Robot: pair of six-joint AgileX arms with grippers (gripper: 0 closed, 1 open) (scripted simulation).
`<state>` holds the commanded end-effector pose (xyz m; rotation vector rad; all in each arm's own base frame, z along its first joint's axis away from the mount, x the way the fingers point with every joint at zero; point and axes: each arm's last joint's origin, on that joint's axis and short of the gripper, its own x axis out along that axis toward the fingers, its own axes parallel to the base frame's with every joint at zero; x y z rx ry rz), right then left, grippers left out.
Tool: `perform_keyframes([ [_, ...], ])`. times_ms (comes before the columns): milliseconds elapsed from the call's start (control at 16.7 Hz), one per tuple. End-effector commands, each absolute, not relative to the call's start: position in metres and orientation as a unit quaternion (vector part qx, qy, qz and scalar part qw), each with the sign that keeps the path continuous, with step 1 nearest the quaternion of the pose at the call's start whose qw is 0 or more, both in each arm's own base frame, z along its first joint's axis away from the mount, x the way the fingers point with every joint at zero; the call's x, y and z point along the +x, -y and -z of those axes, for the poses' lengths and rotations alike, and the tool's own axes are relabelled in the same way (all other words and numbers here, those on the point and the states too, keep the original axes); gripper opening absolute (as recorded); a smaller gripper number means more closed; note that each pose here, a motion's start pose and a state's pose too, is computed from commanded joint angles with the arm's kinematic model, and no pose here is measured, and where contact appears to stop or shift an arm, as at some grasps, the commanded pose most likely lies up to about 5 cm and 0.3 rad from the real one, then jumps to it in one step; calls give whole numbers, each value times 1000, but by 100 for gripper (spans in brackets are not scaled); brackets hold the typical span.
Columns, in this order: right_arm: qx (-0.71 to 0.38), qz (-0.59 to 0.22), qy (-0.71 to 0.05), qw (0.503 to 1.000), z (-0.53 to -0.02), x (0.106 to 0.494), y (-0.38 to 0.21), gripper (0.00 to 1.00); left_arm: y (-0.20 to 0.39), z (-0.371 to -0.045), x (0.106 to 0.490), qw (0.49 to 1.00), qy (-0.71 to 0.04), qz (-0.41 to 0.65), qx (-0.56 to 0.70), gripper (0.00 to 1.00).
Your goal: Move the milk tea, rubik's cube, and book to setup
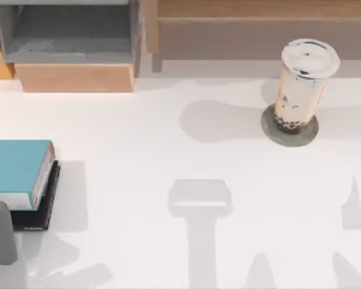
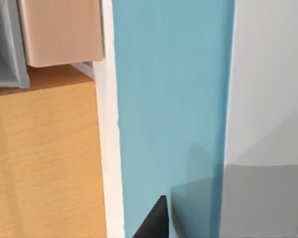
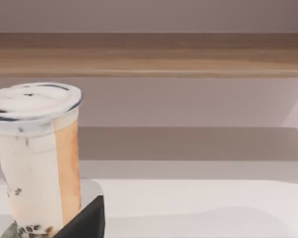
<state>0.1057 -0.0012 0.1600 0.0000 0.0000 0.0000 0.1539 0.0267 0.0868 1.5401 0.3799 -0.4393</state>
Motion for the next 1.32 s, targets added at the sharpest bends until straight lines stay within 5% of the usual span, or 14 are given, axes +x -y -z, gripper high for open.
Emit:
perform_keyframes([
  [660,0,0,0,1000,-160,106,1,100,-27,-85,158,680,-169,196,686,0],
  [1320,0,0,0,1000,-160,106,1,100,-27,-85,158,680,-169,196,686,83],
])
